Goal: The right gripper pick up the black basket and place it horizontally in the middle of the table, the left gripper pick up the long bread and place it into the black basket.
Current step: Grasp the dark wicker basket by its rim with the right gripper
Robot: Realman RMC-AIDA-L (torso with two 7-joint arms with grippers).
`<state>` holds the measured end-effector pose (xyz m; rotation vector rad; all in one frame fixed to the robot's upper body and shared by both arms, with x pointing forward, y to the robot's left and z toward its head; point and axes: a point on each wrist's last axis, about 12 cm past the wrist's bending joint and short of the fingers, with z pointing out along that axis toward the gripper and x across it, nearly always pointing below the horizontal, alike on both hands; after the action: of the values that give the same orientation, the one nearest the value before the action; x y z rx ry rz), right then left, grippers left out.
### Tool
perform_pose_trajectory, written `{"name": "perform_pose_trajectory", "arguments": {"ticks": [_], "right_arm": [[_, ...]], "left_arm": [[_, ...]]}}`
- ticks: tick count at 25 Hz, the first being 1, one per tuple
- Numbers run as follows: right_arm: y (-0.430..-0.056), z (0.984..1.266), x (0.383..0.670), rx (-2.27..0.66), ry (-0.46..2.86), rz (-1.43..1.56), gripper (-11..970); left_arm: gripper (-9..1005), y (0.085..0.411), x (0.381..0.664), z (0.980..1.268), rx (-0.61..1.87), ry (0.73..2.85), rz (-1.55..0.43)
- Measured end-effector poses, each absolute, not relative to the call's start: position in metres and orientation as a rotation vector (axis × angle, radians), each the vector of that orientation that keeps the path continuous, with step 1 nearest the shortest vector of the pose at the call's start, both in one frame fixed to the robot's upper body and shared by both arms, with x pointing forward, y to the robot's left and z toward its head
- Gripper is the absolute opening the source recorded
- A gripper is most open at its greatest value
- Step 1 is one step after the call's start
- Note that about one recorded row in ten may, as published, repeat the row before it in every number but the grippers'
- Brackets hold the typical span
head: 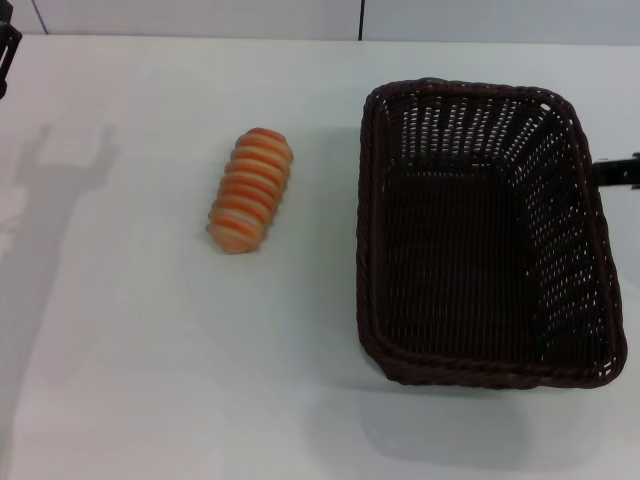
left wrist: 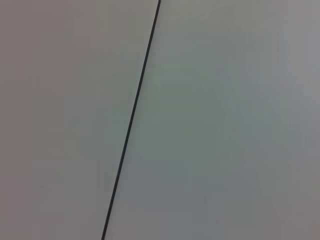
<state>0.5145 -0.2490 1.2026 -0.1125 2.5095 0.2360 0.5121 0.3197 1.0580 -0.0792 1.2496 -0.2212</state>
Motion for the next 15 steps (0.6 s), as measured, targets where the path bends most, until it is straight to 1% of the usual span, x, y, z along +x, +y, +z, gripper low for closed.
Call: {"name": "perform_pose_trajectory", "arguments": {"ticks": [8,15], "right_arm": [[-0.242,1.193,0.511,-0.105,2.559,0.253,722],[-0.238,1.181,0.517,-0.113,2.588,0.262,721]], "left_arm": [[848,0.322,0.511,1.057,-0.077,1.253,-0.212],[847,0.327,0.510,1.058,-0.079,1.252,-0.201]]}}
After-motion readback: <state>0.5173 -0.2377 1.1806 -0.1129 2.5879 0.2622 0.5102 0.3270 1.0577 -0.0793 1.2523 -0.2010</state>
